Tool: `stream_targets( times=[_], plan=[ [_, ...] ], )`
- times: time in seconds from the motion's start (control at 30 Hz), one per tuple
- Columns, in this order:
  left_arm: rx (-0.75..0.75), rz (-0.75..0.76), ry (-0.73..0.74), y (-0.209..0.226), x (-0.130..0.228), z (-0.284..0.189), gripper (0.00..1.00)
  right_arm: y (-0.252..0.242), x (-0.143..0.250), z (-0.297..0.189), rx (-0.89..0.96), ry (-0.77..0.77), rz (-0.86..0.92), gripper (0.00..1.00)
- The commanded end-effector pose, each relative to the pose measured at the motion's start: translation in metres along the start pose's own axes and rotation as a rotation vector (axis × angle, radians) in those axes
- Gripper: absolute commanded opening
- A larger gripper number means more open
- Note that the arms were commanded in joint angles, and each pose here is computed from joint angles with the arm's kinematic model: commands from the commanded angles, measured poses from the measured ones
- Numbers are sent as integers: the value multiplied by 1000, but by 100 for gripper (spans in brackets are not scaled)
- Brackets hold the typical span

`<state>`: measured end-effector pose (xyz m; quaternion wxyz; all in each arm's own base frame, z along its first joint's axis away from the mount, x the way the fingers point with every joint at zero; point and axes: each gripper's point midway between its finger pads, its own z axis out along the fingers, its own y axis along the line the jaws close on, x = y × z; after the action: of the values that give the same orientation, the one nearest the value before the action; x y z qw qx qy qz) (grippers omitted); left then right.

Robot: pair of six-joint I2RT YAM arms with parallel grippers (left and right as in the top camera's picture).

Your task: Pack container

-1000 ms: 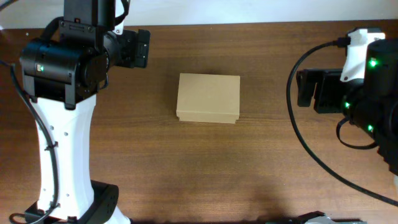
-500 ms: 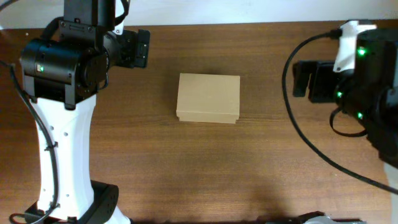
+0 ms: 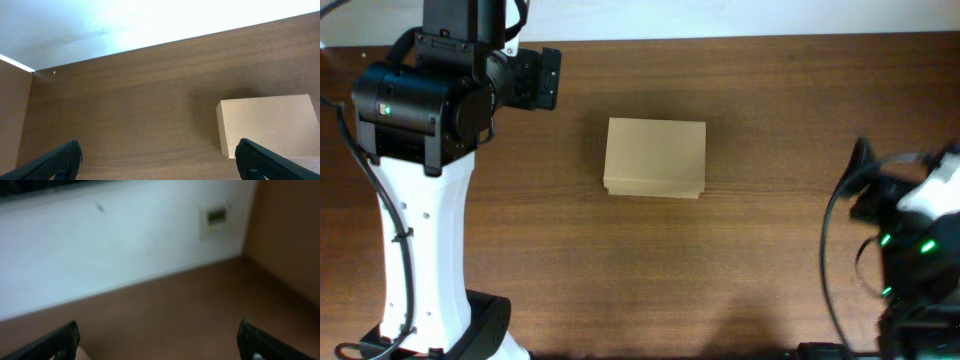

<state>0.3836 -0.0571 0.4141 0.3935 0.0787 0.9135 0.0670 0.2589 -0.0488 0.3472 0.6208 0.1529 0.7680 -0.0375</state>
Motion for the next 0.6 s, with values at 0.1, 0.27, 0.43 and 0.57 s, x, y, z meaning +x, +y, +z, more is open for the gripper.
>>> stream_targets(
  times=[0.1, 0.27, 0.43, 0.57],
  plan=[
    [-16, -2, -14, 5, -2, -6, 99, -46, 123, 8, 118, 69, 5, 99],
    [-16, -2, -14, 5, -2, -6, 99, -55, 184, 8, 110, 70, 7, 99],
    [-16, -2, -14, 5, -2, -6, 99, -57, 199, 9, 108, 60, 8, 99],
    [-16, -2, -14, 5, -2, -6, 99, -61, 221, 11, 121, 129, -2, 99]
  ],
)
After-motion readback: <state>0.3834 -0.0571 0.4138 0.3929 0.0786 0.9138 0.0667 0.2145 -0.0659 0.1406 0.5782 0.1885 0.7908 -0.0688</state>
